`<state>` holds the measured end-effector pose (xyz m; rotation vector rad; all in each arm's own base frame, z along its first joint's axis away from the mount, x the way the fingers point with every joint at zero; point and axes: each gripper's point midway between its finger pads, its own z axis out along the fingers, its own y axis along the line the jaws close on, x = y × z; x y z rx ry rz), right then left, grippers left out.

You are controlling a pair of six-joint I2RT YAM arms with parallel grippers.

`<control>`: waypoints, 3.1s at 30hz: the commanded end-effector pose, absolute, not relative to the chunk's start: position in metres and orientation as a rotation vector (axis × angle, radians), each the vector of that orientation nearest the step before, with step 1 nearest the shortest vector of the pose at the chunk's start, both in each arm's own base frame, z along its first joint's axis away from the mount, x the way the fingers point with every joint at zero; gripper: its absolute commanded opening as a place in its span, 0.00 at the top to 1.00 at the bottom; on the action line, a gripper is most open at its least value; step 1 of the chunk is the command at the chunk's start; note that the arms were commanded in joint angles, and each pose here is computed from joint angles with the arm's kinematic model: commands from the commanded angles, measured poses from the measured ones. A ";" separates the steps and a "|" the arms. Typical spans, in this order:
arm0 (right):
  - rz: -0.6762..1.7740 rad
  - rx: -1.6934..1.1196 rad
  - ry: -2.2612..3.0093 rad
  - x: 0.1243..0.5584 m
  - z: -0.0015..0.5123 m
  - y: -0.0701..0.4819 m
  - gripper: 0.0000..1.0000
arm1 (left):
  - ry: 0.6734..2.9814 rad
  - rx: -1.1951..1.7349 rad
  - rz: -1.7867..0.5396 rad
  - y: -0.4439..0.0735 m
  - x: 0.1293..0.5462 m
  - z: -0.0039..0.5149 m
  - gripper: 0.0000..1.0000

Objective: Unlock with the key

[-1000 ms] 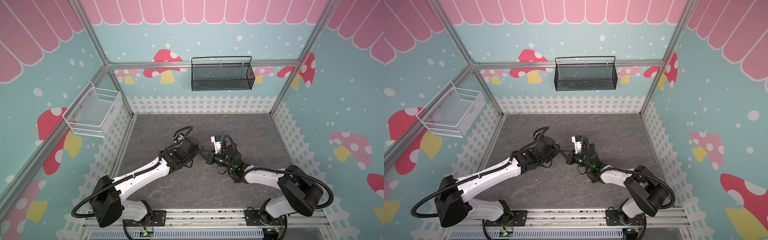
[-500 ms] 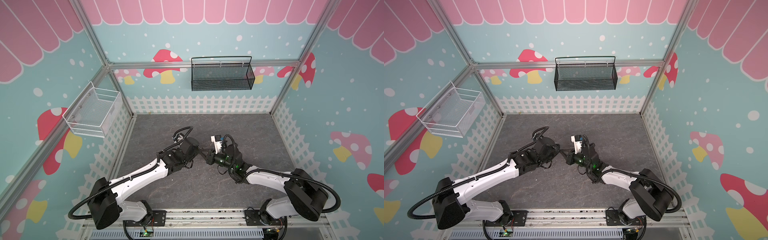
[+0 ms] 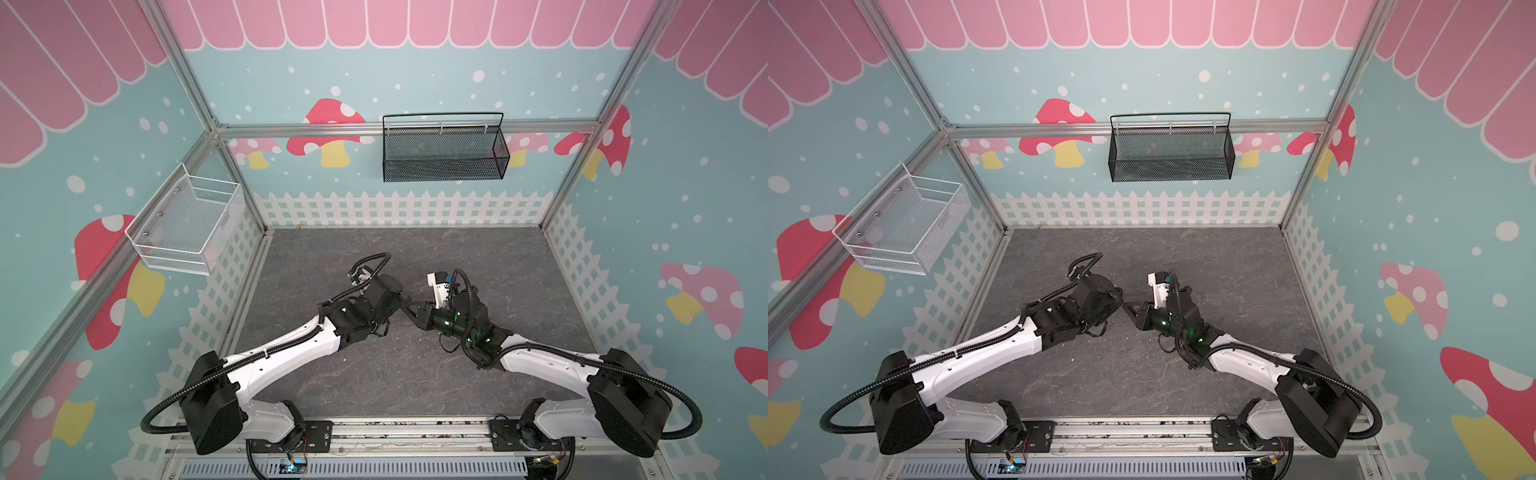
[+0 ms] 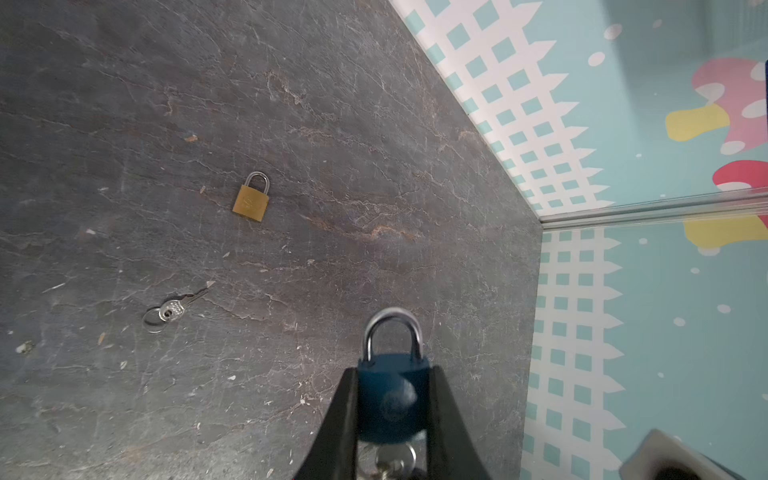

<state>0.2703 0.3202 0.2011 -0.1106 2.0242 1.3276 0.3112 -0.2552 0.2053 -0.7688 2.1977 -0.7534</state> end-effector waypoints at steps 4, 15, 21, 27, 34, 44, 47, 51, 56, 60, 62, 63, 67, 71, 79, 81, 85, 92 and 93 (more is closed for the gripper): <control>1.368 -0.024 2.020 0.280 0.213 0.328 0.78 | 2.143 -0.795 -0.761 -0.254 0.318 0.220 1.00; 1.352 0.025 2.025 0.292 0.211 0.333 0.78 | 2.138 -0.791 -0.770 -0.254 0.317 0.222 1.00; 1.346 0.021 2.034 0.295 0.209 0.337 0.82 | 2.136 -0.790 -0.776 -0.253 0.316 0.224 1.00; 1.344 0.031 2.059 0.295 0.202 0.337 0.87 | 2.130 -0.798 -0.791 -0.254 0.316 0.225 1.00; 1.407 0.040 2.065 0.290 0.204 0.342 1.00 | 2.125 -0.801 -0.845 -0.259 0.315 0.229 1.00; 1.642 0.027 1.967 0.276 0.236 0.351 1.00 | 2.107 -0.800 -0.940 -0.261 0.308 0.230 1.00; 1.702 0.015 1.911 0.273 0.249 0.349 1.00 | 2.107 -0.809 -0.949 -0.259 0.305 0.226 1.00; 1.746 -0.021 1.869 0.269 0.257 0.348 1.00 | 2.103 -0.819 -0.975 -0.260 0.304 0.222 1.00; 1.817 -0.019 1.843 0.264 0.260 0.349 1.00 | 2.089 -0.831 -1.032 -0.264 0.303 0.220 1.00; 1.830 -0.002 1.840 0.263 0.261 0.347 1.00 | 2.064 -0.835 -1.046 -0.264 0.306 0.222 1.00; 1.808 -0.007 1.847 0.264 0.260 0.346 1.00 | 2.057 -0.833 -1.055 -0.265 0.307 0.224 1.00; 1.789 -0.010 1.857 0.265 0.258 0.345 1.00 | 2.053 -0.831 -1.055 -0.265 0.308 0.225 1.00; 1.792 0.038 1.892 0.266 0.247 0.344 1.00 | 2.053 -0.824 -1.053 -0.266 0.308 0.228 1.00; 1.838 0.086 1.877 0.266 0.249 0.343 1.00 | 2.029 -0.842 -1.086 -0.266 0.309 0.226 1.00; 1.718 0.059 1.921 0.273 0.241 0.341 1.00 | 2.031 -0.792 -1.063 -0.266 0.310 0.234 1.00; 1.629 0.041 1.944 0.277 0.235 0.338 1.00 | 2.051 -0.776 -1.030 -0.263 0.310 0.233 0.90; 1.441 -0.010 1.978 0.285 0.229 0.329 1.00 | 2.117 -0.768 -0.921 -0.252 0.310 0.223 0.59; 1.179 -0.140 2.000 0.297 0.223 0.323 1.00 | 2.196 -0.728 -0.805 -0.249 0.313 0.210 0.46; 1.160 -0.151 1.991 0.297 0.224 0.322 1.00 | 2.197 -0.730 -0.805 -0.250 0.314 0.210 0.46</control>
